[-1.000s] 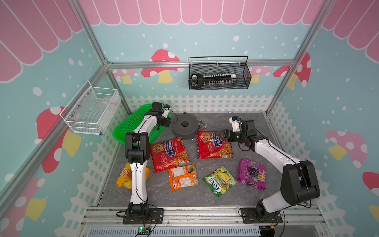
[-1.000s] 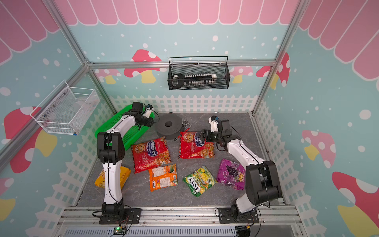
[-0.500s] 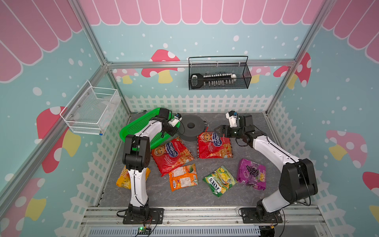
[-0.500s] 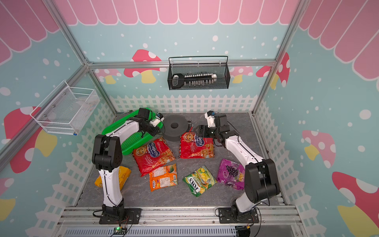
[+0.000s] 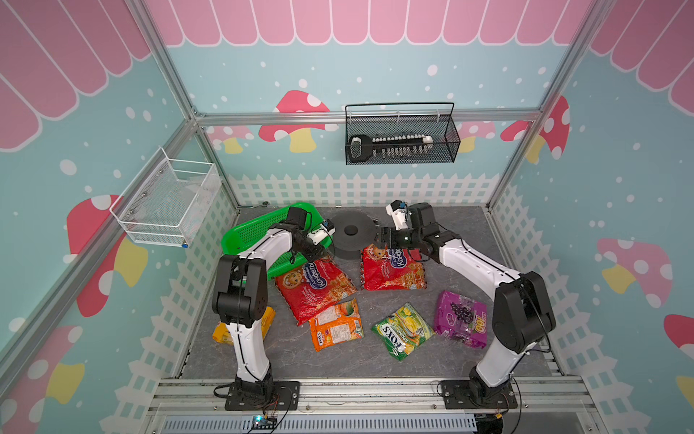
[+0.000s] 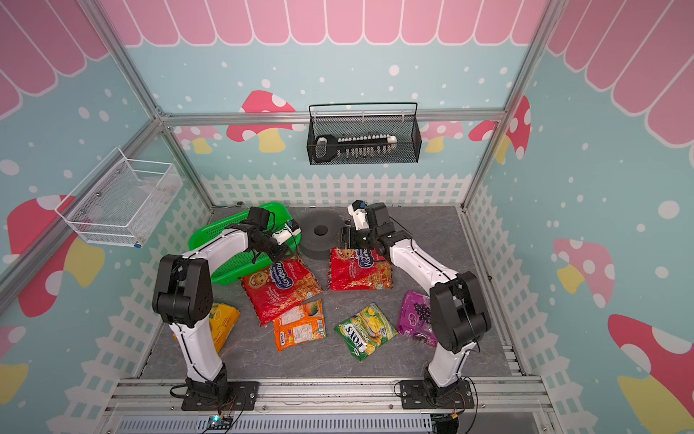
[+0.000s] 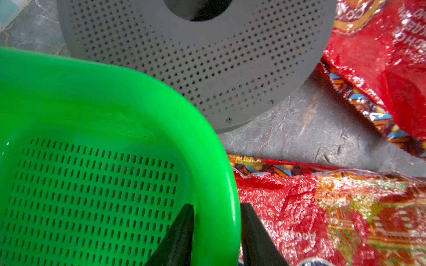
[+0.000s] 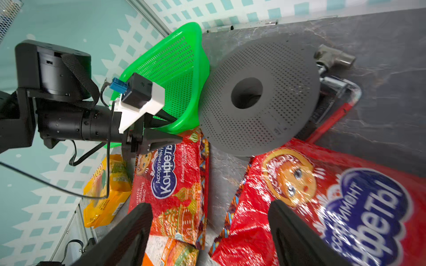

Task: Put the candies in the basket
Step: Adjust the basket at the center of the board.

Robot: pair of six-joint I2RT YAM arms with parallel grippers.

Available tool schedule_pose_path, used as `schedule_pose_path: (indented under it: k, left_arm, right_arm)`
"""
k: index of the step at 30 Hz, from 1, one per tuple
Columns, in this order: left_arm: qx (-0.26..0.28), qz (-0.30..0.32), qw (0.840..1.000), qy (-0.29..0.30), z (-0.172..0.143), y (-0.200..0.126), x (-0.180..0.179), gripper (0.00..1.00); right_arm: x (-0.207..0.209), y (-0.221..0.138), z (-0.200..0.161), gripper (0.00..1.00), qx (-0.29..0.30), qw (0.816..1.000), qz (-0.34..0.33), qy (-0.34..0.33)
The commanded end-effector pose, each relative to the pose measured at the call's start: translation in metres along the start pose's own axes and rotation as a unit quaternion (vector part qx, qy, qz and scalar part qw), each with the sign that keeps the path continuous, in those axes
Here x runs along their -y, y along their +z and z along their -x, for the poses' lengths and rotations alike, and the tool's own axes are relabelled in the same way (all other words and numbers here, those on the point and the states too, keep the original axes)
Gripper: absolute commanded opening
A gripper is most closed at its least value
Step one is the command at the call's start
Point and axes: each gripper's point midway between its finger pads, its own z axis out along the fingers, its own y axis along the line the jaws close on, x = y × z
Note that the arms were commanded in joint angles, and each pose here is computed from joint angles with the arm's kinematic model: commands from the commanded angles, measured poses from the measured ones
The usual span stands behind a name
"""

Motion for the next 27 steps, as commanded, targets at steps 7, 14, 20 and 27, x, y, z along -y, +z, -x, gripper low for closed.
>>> schedule_pose_path:
  k: [7, 14, 20, 27]
  left_arm:
    - [0.035, 0.061, 0.997, -0.026, 0.024, -0.046, -0.011, 0.44]
    - [0.123, 0.077, 0.976, -0.161, 0.041, -0.089, 0.007, 0.45]
    - [0.19, 0.112, 0.918, -0.33, 0.026, -0.125, 0.018, 0.63]
    - [0.185, 0.14, 0.796, -0.558, -0.049, -0.134, 0.009, 0.7]
  right_arm:
    - [-0.022, 0.068, 0.009, 0.82, -0.009, 0.999, 0.016, 0.038]
    - [-0.025, 0.118, 0.01, 0.77, -0.017, 0.998, 0.012, 0.053]
    - [-0.036, 0.162, 0.014, 0.7, -0.019, 0.998, 0.04, 0.04]
    - [-0.023, 0.196, 0.019, 0.6, -0.01, 0.999, 0.007, 0.04]
